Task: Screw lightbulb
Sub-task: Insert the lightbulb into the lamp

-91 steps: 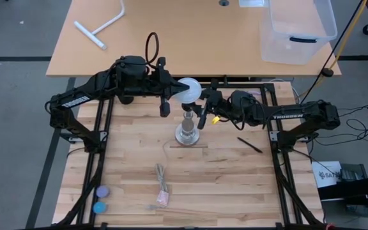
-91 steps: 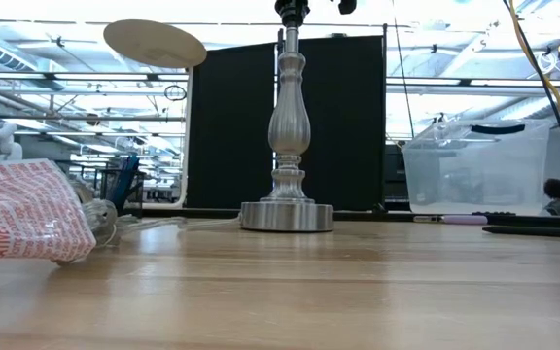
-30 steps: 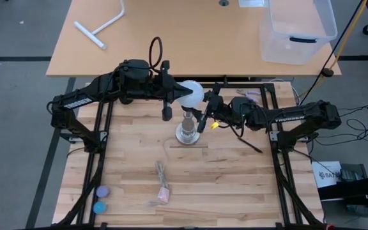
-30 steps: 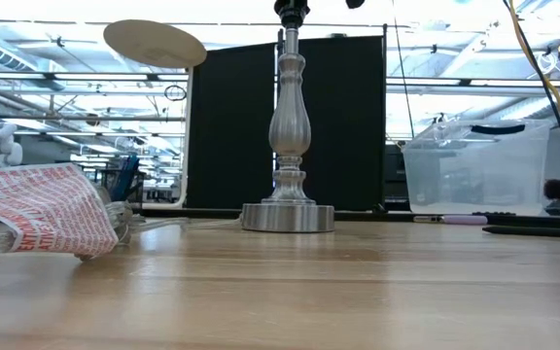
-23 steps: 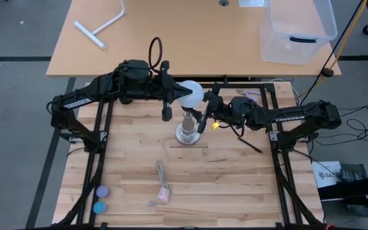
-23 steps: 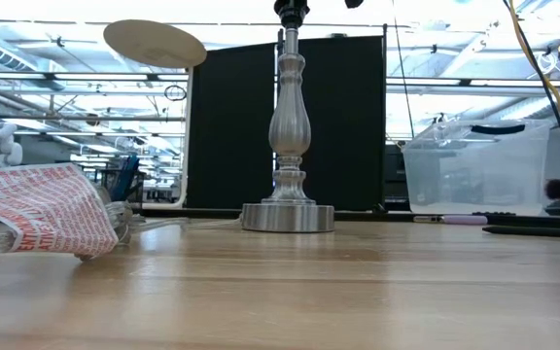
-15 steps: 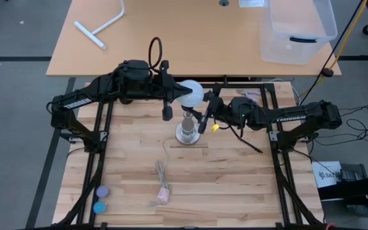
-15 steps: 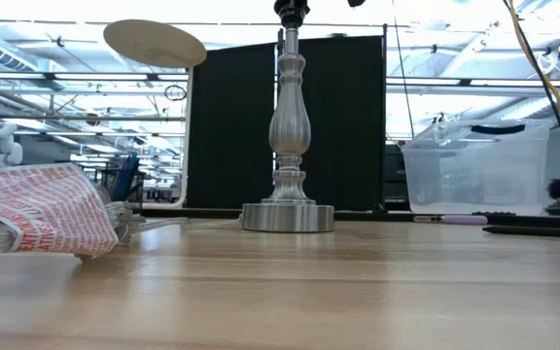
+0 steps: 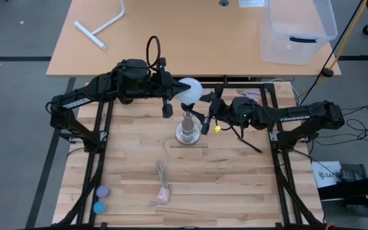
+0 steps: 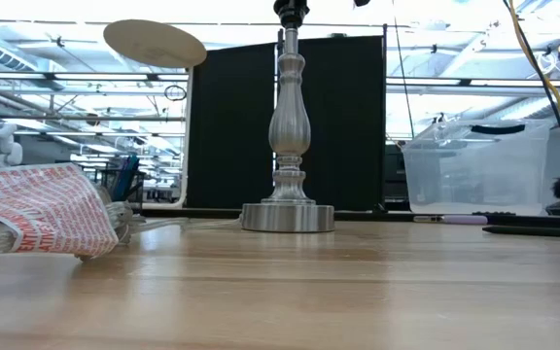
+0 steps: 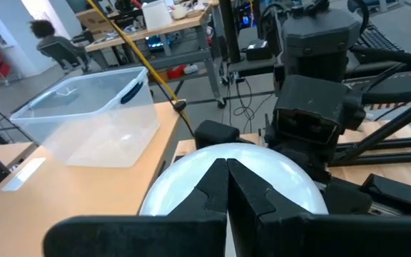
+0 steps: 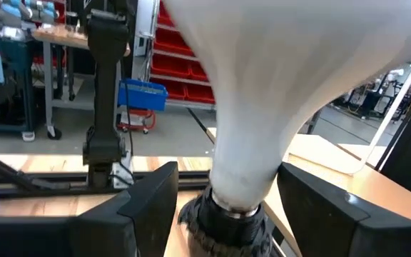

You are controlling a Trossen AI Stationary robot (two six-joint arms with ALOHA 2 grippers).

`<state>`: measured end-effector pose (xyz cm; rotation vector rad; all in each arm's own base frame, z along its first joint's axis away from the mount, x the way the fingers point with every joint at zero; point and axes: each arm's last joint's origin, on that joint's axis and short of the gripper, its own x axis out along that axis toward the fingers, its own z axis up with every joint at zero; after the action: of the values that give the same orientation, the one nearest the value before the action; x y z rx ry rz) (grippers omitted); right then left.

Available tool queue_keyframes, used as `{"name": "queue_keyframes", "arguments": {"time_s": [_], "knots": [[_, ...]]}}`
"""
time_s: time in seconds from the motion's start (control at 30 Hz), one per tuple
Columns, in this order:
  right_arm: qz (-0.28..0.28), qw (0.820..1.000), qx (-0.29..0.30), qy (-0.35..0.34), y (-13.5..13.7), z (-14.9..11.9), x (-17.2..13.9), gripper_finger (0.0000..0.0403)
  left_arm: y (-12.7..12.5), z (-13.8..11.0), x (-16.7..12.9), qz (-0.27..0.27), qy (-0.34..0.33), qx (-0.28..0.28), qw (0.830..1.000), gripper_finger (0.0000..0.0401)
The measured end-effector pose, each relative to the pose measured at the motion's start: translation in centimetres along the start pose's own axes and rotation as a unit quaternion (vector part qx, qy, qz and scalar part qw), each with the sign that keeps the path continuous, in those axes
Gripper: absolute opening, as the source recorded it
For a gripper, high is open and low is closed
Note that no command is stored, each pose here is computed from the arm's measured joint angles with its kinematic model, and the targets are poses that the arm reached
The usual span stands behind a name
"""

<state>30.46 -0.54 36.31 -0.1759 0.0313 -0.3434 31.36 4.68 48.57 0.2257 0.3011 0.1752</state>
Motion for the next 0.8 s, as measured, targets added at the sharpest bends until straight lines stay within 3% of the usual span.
{"name": "queue_keyframes", "arguments": {"time_s": [0.8], "knots": [[0.019, 0.997, -0.047, 0.053, -0.4, 0.4, -2.5, 0.0231, -0.1, -0.3, 0.0, -0.011, 0.013, -0.001, 1.0, 0.0]]}}
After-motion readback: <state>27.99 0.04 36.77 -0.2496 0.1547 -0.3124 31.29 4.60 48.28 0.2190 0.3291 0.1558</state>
